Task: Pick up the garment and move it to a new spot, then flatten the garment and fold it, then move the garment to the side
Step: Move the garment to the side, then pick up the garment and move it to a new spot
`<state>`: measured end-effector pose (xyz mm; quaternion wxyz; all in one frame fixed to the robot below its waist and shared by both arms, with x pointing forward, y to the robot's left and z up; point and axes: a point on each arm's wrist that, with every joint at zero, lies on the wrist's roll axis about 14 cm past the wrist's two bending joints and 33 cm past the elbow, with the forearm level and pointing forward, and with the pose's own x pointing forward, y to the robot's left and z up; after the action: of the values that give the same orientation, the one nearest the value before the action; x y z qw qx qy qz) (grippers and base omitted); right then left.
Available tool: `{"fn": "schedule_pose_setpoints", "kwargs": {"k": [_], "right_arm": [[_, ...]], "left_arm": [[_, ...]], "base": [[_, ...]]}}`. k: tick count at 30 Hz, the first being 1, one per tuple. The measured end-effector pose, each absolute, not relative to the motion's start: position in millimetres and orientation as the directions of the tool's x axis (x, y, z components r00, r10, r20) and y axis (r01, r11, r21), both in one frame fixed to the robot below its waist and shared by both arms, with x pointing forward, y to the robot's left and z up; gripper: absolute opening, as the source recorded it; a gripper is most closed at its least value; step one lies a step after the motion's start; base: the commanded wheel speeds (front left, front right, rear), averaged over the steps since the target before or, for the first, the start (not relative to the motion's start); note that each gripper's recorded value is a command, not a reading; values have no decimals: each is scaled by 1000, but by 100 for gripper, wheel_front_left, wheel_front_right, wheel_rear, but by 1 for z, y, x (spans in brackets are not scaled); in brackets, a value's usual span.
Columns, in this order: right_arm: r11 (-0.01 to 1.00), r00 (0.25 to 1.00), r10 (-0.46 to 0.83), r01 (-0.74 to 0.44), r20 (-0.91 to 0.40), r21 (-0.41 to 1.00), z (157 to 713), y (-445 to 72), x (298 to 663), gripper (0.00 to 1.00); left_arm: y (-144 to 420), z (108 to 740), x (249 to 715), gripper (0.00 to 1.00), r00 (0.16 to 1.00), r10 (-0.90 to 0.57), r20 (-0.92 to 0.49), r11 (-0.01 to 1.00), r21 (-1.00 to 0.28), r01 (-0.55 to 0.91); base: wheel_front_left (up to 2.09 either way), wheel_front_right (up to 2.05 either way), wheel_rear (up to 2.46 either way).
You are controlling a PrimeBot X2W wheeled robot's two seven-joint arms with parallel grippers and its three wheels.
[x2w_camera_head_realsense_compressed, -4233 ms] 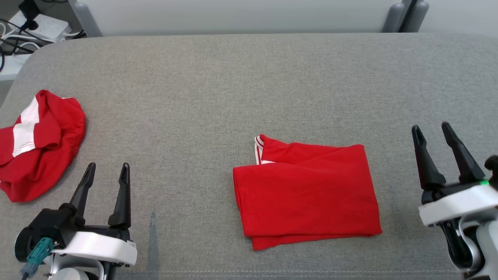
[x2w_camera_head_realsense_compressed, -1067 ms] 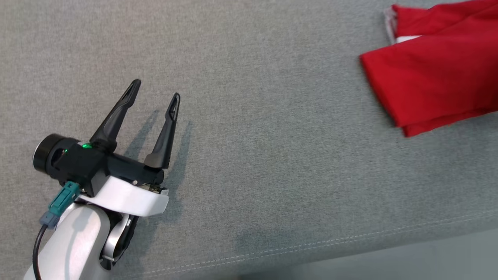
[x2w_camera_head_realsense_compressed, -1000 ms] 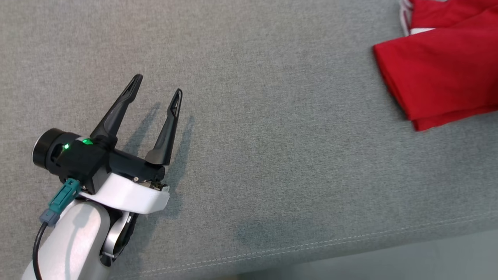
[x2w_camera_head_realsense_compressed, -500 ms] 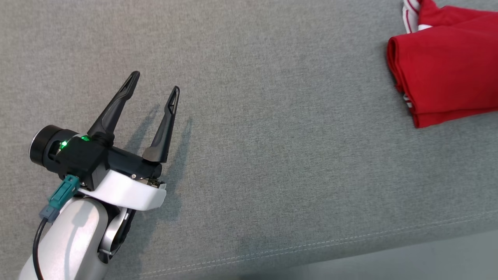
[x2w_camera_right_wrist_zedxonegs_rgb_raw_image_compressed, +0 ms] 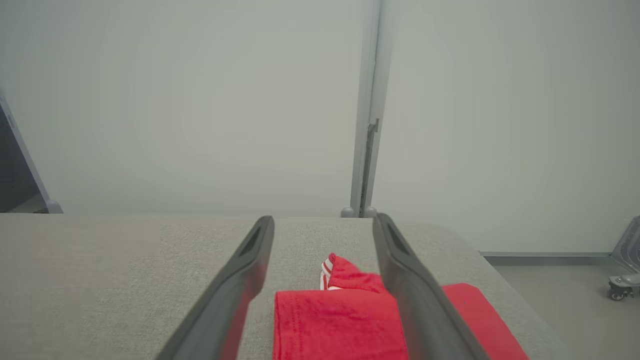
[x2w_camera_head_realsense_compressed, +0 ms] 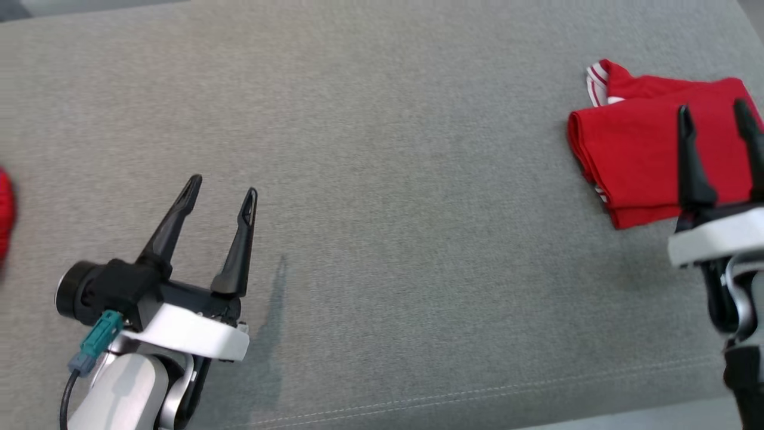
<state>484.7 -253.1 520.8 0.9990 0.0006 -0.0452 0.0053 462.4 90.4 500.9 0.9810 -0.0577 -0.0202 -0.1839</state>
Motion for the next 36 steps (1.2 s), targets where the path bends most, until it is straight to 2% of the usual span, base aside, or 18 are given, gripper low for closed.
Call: {"fn": "schedule_pose_setpoints", "kwargs": {"k": [9,18,27,36], "right_arm": [[990,990,111,-118,87,72,512,-191,456,100],[981,986,152,-158,65,112,511,-162,422,100],[984,991,132,-133,16,116,502,-164,387,100],[988,995,97,-97,7,120,501,-171,370,100]], "left_arm": [[147,503,426,100,982,-184,35,977,-99,186],[194,510,399,100,999,-12,42,988,-150,18],[206,511,378,100,999,28,39,991,-129,-22],[205,509,374,100,999,19,36,994,-112,-15]], "base": [[0,0,0],[0,0,0],[0,0,0],[0,0,0]]}}
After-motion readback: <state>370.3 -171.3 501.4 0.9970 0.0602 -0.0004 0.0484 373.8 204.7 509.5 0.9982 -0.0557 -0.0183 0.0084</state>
